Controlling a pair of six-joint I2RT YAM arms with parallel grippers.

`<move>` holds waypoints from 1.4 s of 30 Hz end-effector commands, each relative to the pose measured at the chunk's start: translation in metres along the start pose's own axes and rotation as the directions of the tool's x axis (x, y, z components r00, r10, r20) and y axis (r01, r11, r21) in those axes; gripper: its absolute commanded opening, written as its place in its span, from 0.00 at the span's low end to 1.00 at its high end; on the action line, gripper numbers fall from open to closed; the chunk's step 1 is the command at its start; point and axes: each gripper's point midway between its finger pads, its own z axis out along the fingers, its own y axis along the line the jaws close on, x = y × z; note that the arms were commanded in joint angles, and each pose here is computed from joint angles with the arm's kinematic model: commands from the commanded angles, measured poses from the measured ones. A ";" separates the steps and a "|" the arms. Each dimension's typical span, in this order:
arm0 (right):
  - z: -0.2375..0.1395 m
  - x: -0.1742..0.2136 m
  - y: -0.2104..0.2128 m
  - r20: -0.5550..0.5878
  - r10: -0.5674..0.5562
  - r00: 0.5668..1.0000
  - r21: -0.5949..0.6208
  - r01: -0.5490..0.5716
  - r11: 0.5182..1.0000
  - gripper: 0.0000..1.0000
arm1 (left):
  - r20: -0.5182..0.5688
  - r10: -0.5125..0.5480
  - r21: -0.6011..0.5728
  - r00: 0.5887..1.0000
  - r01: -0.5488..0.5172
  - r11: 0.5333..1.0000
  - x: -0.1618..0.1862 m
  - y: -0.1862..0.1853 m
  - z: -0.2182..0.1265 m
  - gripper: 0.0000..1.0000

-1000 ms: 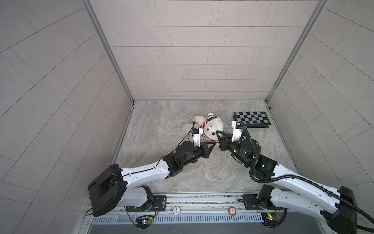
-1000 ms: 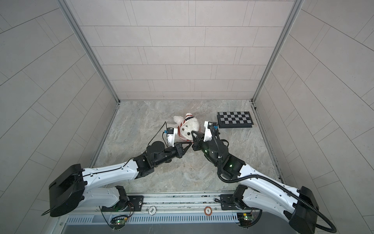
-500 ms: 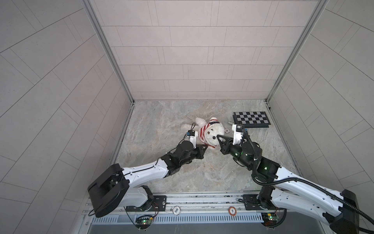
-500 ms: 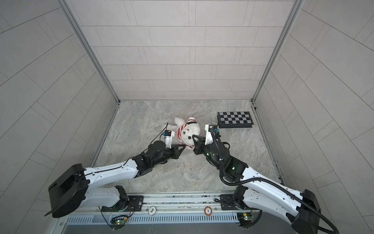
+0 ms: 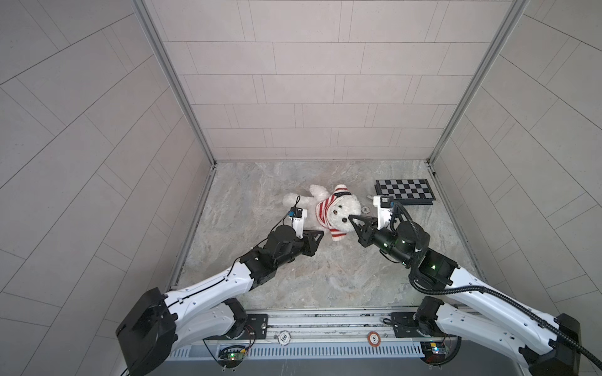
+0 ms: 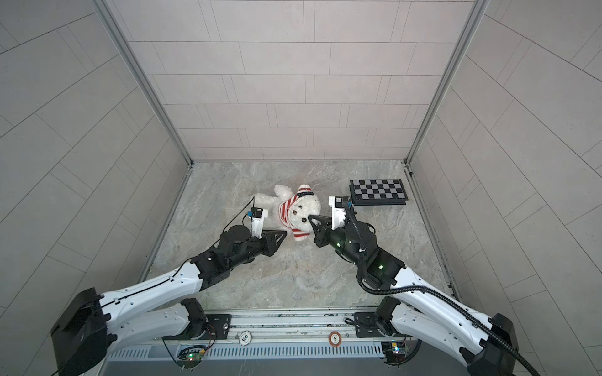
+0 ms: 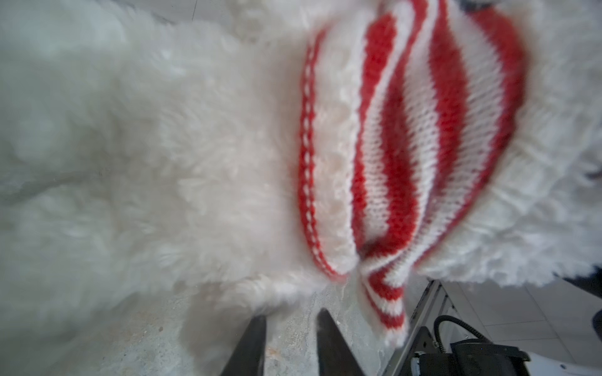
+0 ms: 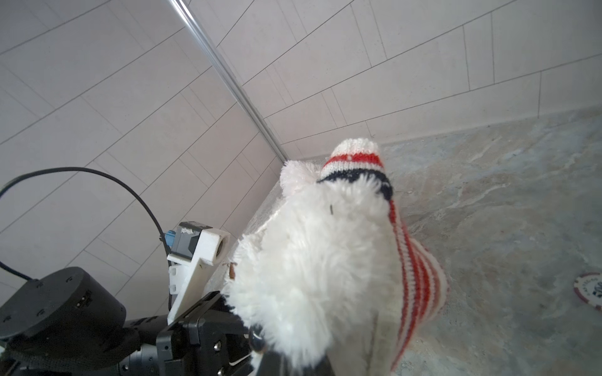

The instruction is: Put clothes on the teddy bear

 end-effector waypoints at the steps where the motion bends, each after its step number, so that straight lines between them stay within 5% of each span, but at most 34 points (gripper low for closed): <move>1: 0.000 -0.002 0.034 -0.024 -0.240 0.971 -0.179 0.232 0.956 0.00 | -0.075 0.087 0.026 0.993 -0.085 0.996 0.010 -0.004 -0.016 0.46; 5: -0.003 0.006 0.039 -0.039 -0.494 0.869 -0.224 0.474 0.851 0.00 | -0.075 0.122 0.089 0.990 -0.115 0.989 -0.004 -0.021 -0.039 0.49; 7: -0.005 0.014 0.044 -0.038 -0.618 0.785 -0.271 0.587 0.763 0.00 | -0.039 0.099 0.136 0.994 -0.093 0.986 -0.021 -0.027 -0.053 0.50; 13: -0.012 0.029 0.047 0.015 -0.822 0.569 -0.306 0.785 0.538 0.00 | 0.018 0.070 0.184 0.997 -0.072 0.980 -0.066 -0.029 -0.077 0.60; 16: -0.012 0.035 0.047 0.021 -0.861 0.508 -0.313 0.821 0.477 0.00 | 0.040 0.062 0.210 0.997 -0.069 0.975 -0.082 -0.032 -0.081 0.62; 25: -0.015 0.047 0.051 0.044 -0.891 0.452 -0.348 0.843 0.410 0.00 | 0.016 0.019 0.248 1.000 -0.023 0.969 -0.078 -0.031 -0.066 0.58; 31: -0.014 0.051 0.047 0.023 -0.896 0.444 -0.347 0.844 0.409 0.00 | 0.017 -0.011 0.272 1.000 0.006 0.962 -0.078 -0.031 -0.061 0.34; 36: -0.018 0.047 0.042 0.014 -0.898 0.439 -0.317 0.854 0.413 0.00 | 0.017 -0.026 0.273 1.000 0.020 0.962 -0.074 -0.028 -0.060 0.01; 42: -0.026 0.043 0.039 0.023 -0.900 0.436 -0.283 0.866 0.413 0.00 | 0.022 -0.060 0.144 0.998 0.056 0.988 -0.067 0.008 -0.054 0.00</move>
